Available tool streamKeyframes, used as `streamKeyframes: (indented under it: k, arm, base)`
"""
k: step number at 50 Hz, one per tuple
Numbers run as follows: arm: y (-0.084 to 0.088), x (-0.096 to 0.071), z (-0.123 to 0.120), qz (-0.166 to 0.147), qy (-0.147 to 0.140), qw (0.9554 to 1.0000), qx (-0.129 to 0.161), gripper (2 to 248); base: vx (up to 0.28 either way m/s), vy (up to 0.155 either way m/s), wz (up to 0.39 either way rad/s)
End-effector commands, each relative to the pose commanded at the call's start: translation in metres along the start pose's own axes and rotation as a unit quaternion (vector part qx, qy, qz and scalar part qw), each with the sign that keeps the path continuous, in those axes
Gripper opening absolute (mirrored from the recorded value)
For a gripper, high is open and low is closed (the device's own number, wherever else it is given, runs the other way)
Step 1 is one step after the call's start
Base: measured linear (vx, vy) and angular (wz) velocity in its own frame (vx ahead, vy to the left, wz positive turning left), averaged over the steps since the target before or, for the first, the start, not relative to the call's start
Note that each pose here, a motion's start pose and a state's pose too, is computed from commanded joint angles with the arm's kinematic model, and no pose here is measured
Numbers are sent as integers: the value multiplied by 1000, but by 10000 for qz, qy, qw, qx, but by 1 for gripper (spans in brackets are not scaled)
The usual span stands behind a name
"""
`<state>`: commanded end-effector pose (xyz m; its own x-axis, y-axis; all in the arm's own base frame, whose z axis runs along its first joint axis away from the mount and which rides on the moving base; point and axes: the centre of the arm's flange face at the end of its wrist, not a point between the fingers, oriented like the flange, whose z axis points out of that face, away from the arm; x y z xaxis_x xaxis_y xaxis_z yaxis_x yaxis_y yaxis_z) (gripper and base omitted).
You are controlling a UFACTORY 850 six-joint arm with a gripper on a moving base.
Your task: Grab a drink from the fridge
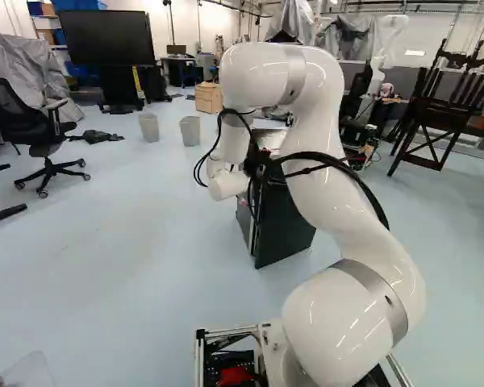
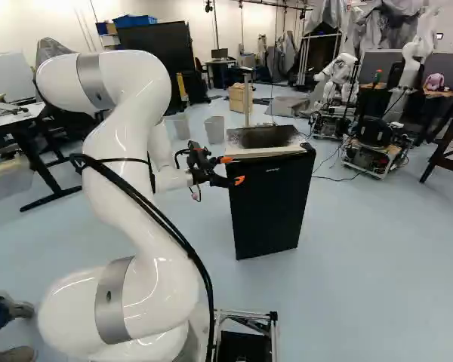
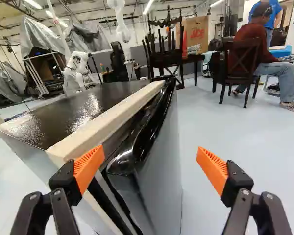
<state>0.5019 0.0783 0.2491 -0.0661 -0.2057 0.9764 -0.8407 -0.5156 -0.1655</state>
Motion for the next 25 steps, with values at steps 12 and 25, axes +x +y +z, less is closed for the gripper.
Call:
streamKeyframes:
  k: [12,25]
  arm:
    - [14,2,-3,-55,-17,9999,-157,247]
    - [31,5,-7,-127,-36,9994,-322,247]
  base:
    - [0,0,0]
    - [0,0,0]
